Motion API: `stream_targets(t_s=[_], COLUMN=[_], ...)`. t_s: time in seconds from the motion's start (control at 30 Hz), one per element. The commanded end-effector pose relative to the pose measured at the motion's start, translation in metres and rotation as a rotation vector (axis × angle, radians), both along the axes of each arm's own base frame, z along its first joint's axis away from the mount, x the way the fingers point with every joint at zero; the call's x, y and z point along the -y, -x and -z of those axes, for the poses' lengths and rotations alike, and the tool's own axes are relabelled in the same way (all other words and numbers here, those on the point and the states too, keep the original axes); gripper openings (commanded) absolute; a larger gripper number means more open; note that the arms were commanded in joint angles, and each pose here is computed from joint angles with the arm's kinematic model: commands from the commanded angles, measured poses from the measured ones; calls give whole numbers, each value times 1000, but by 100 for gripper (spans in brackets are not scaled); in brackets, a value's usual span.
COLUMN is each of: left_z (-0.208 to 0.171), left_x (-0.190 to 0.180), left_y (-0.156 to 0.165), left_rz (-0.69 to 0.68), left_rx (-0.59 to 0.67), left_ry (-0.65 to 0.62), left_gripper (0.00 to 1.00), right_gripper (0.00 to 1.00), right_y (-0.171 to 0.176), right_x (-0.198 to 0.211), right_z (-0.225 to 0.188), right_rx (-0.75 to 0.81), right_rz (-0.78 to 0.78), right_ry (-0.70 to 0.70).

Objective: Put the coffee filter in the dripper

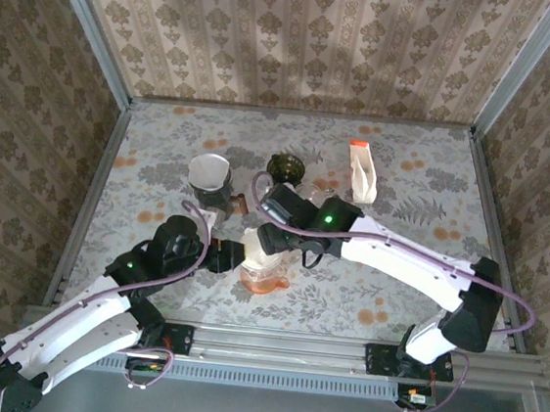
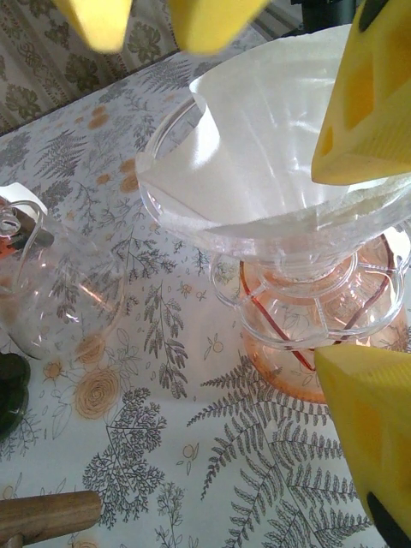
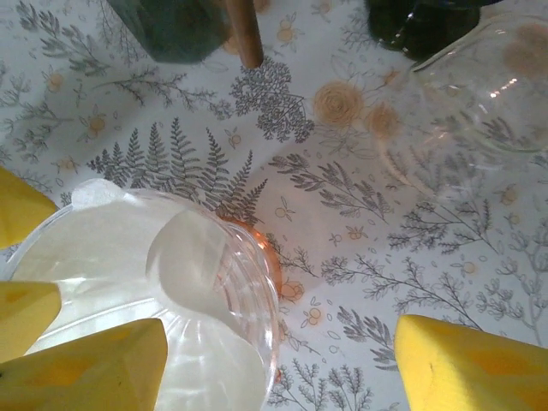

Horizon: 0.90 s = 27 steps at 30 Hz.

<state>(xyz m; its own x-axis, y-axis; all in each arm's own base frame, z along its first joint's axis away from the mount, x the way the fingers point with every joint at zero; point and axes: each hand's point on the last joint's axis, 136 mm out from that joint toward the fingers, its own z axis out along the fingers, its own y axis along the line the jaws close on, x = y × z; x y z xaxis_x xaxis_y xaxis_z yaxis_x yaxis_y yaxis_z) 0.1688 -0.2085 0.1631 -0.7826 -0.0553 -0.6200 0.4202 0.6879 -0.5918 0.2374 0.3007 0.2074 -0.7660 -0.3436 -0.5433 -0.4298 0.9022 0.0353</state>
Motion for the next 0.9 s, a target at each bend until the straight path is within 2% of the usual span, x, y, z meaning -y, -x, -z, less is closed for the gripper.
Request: stream_targets(t_s=[0.0,0.13,0.43,0.8,0.87], left_z=[8,5,-20,-48,-52], left_x=[-1,-1,-4,-9,-11], left_y=[2,1,1,-3,-4], left_rz=[-2,-7,-22,-50,-65], left_rx=[-28,-23,25,88,102], left_ry=[-13,-10,28,63,64], left_gripper=[57,61,75,89,94], right_gripper=[69,64,63,70,70], right_y=[5,9,11,6,3], right_x=[19,22,22,32,38], right_z=[9,16,18,-15,-24], right_rx=[-8,-21,-15,81,102], right_rz=[40,42,37,60,75], right_ry=[36,33,25,-27,-43])
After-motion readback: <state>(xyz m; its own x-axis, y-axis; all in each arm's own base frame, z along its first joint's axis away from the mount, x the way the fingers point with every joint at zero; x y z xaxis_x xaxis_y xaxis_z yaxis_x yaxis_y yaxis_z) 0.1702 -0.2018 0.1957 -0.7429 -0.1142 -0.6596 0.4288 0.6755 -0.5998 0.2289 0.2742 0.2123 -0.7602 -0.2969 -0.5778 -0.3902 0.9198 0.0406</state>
